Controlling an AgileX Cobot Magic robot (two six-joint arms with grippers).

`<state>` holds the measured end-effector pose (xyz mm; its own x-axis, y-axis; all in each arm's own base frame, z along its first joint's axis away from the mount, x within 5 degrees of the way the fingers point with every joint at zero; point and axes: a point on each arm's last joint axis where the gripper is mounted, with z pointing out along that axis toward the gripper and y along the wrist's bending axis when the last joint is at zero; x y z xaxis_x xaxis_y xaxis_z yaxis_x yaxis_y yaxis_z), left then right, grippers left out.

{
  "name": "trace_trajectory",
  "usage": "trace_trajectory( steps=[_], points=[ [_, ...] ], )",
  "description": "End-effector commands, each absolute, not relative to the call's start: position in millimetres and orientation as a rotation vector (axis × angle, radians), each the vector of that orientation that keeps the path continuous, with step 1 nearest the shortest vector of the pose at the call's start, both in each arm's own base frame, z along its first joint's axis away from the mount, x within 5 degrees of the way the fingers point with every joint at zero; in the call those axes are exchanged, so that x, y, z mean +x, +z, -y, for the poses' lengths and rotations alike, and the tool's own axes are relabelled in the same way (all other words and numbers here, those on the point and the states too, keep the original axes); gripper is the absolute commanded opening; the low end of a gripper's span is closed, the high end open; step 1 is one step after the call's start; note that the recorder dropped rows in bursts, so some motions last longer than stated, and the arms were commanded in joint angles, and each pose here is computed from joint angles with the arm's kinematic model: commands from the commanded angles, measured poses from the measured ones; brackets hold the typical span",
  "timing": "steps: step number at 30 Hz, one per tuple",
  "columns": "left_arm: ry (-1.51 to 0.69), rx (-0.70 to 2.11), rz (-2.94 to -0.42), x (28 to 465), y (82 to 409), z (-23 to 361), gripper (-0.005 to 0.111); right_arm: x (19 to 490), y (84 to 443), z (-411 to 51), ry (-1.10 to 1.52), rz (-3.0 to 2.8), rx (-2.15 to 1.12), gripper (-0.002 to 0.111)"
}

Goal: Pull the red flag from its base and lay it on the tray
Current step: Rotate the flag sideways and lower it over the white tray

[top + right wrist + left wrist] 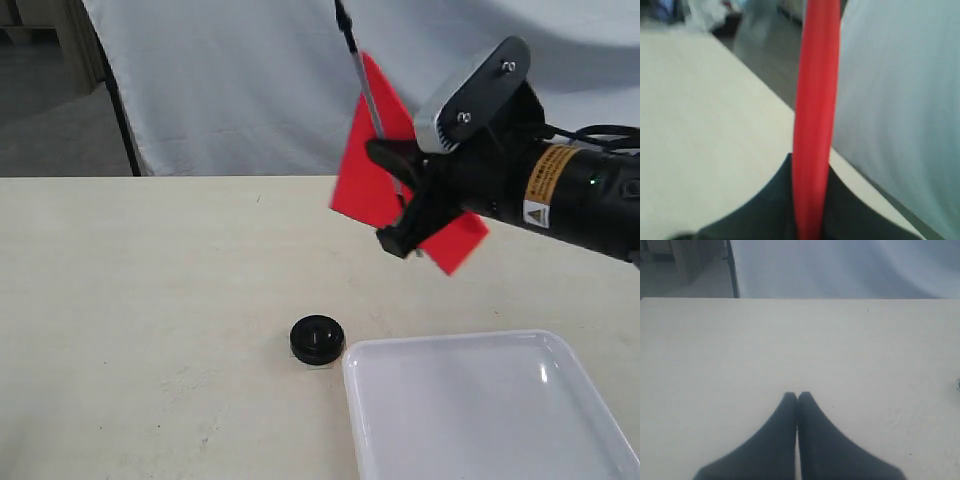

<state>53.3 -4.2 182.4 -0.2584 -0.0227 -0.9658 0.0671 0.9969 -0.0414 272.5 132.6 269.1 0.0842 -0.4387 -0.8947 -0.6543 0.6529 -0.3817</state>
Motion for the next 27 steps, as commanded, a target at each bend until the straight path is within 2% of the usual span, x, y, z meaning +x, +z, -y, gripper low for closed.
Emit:
trace_trajectory(
  steps=[1,5,11,16,27],
  points=[
    [-0.089,0.040,-1.827,53,182,5,0.000,264,251,-106,-0.255,-1.840,-1.115,-0.001],
    [-0.089,0.040,-1.827,53,182,5,0.000,256,233,-104,-0.499,-1.996,-1.252,-0.001],
    [-0.089,0.040,-1.827,53,182,5,0.000,235,203,-127,-0.775,-2.031,-1.660,-0.001],
    [-0.089,0.040,-1.827,53,182,5,0.000,228,181,-139,-0.741,-2.038,-1.874,-0.001],
    [-0.089,0.040,-1.827,53,182,5,0.000,234,143,-149,-0.694,-2.039,-2.004,-0.001]
  ],
)
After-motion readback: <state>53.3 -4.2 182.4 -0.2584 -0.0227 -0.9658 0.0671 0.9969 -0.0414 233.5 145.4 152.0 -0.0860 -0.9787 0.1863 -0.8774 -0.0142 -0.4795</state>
